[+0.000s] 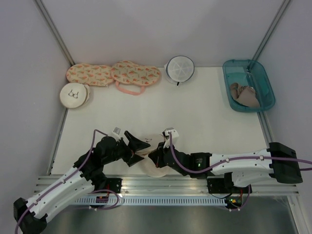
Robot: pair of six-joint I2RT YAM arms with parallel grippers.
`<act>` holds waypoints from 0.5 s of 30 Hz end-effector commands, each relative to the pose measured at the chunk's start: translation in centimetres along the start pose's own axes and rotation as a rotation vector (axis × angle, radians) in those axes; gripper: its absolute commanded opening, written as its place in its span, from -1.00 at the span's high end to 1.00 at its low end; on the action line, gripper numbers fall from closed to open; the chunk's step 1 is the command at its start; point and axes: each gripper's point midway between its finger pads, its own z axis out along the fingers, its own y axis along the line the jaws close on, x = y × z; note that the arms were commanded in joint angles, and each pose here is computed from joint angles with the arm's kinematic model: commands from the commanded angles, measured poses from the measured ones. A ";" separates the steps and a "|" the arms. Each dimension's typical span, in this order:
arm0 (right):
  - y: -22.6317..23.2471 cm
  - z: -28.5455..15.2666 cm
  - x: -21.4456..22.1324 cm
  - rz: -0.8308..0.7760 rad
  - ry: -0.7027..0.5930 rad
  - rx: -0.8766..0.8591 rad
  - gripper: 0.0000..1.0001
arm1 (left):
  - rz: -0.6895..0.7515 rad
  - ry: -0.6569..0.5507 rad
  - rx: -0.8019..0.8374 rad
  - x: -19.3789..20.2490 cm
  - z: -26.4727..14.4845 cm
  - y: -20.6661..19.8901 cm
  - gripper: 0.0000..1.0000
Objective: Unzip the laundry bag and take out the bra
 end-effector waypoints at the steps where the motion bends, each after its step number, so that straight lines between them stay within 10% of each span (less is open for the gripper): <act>1: 1.9 -0.6 -1.5 0.040 -0.070 -0.057 0.99 | -0.023 0.008 0.076 0.2 0.7 -2.3 -0.99; 6: 2.4 -1.1 -1.4 0.029 -0.069 -0.083 0.99 | -0.017 -0.016 0.087 -0.1 0.7 -2.1 -0.83; 15: 2.4 -2.0 -1.0 -0.046 -0.018 -0.079 0.99 | 0.021 -0.092 0.143 -1.3 0.2 -3.2 0.54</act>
